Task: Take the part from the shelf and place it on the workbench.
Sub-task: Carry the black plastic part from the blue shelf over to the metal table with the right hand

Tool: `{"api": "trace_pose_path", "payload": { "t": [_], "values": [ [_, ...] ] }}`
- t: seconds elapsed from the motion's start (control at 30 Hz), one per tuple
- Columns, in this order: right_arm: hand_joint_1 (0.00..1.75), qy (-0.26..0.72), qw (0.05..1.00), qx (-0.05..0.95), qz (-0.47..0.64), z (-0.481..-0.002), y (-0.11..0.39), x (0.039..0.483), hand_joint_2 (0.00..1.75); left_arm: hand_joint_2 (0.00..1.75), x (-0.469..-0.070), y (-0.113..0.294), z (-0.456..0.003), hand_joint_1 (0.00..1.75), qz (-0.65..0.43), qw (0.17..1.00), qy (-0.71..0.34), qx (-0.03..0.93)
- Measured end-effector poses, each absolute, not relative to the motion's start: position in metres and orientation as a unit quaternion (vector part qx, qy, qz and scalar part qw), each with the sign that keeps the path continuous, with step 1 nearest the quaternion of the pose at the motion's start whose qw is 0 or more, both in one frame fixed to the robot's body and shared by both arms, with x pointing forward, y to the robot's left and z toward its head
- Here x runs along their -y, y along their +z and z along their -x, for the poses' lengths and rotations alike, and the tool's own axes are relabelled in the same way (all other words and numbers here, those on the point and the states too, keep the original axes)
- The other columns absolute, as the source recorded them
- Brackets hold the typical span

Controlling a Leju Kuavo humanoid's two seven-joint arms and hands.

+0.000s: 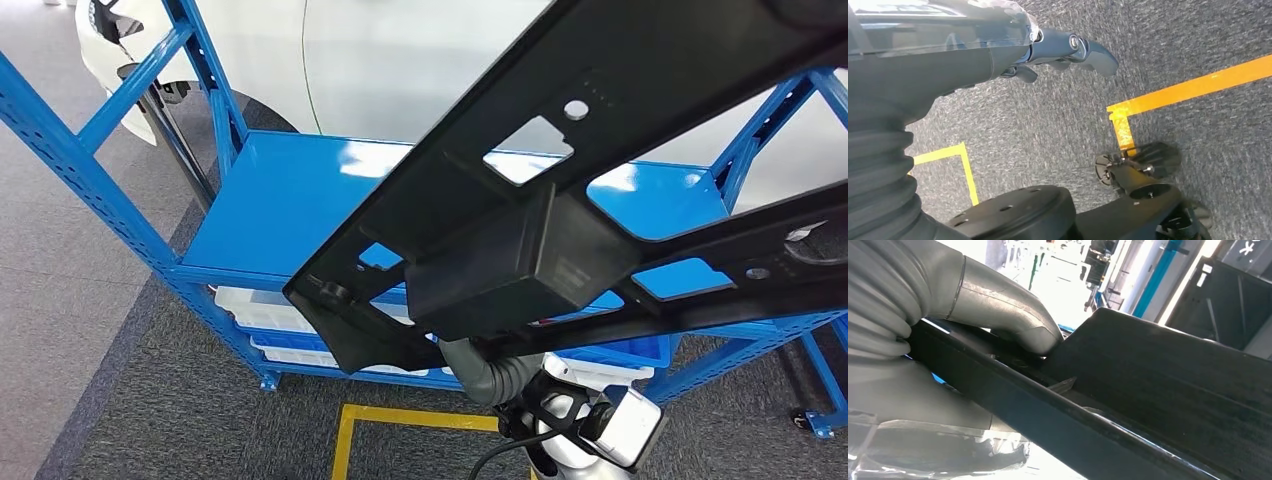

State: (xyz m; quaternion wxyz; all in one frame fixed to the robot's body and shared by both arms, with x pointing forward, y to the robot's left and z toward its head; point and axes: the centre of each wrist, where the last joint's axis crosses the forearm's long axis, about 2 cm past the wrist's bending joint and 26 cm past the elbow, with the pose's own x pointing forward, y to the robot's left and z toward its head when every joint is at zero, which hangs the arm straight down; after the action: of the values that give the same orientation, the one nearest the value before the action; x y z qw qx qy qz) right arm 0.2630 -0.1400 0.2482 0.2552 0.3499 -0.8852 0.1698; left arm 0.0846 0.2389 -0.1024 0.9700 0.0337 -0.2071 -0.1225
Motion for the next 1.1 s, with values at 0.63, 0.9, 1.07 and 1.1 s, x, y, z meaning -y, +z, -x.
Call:
{"api": "trace_pose_path", "payload": {
  "t": [0.63, 0.9, 1.07, 1.1],
  "values": [
    [1.75, 0.170, 0.300, 0.874, -0.342, -0.254, 0.222, 0.145, 1.75, 1.75, -0.238, -0.103, -0.080, 0.00, -0.036, 0.971, -0.112, 0.206],
    [1.75, 0.169, 0.311, 0.874, -0.333, -0.258, 0.217, 0.149, 1.75, 1.75, -0.238, -0.104, -0.078, 0.00, -0.036, 0.972, -0.112, 0.204],
    [1.75, 0.169, 0.319, 0.873, -0.328, -0.259, 0.215, 0.152, 1.75, 1.75, -0.236, -0.103, -0.078, 0.00, -0.034, 0.972, -0.113, 0.203],
    [1.75, 0.169, 0.322, 0.872, -0.328, -0.259, 0.213, 0.152, 1.75, 1.75, -0.236, -0.103, -0.078, 0.00, -0.034, 0.972, -0.113, 0.203]
  ]
}}
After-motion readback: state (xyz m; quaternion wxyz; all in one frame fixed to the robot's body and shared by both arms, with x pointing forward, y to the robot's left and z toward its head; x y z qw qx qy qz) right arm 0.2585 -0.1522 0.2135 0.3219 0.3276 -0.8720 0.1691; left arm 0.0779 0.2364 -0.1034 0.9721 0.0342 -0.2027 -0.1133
